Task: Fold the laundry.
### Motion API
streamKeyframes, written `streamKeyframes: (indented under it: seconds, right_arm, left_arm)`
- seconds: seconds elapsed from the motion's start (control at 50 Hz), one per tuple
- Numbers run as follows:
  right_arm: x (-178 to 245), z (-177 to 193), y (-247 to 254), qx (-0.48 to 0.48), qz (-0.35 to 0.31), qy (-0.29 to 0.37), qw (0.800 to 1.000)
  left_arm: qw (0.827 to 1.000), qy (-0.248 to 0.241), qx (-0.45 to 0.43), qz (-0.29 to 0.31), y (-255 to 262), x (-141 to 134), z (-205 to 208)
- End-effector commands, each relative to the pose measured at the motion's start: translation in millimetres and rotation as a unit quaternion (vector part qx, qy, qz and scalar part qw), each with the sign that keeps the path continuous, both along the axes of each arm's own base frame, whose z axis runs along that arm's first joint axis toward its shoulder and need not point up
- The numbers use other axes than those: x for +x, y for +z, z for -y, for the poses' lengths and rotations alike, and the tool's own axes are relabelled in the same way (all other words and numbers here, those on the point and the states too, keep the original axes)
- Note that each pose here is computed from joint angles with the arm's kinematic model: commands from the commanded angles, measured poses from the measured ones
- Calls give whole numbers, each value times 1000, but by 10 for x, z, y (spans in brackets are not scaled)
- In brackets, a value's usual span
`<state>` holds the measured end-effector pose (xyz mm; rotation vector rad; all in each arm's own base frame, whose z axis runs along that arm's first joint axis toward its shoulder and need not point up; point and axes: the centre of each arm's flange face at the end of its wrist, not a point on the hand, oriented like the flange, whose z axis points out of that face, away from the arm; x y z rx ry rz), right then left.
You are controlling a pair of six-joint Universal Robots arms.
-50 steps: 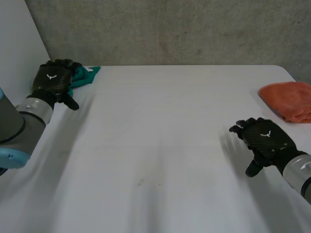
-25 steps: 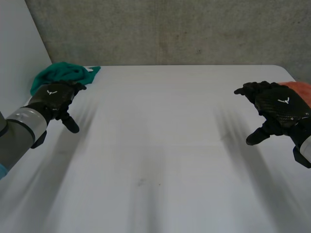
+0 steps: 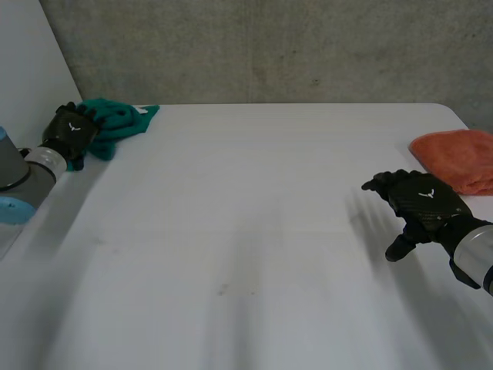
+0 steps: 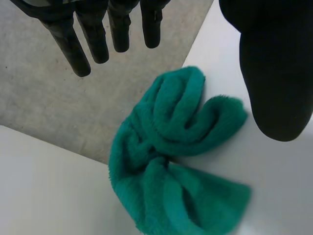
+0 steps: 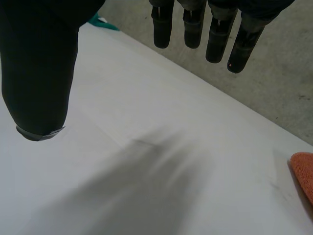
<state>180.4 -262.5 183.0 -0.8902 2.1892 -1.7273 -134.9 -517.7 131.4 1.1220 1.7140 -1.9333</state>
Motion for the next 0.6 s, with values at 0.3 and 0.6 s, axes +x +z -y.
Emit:
streamKeyframes:
  seconds: [0.3, 0.6]
  right_arm:
    - [-23, 64, -53, 5, -3, -5, 1000]
    - [-26, 62, -93, 12, -4, -4, 1000]
  left_arm:
    - [999, -2, -31, 34, -507, 295, 343]
    - [999, 9, -11, 41, -446, 402, 265]
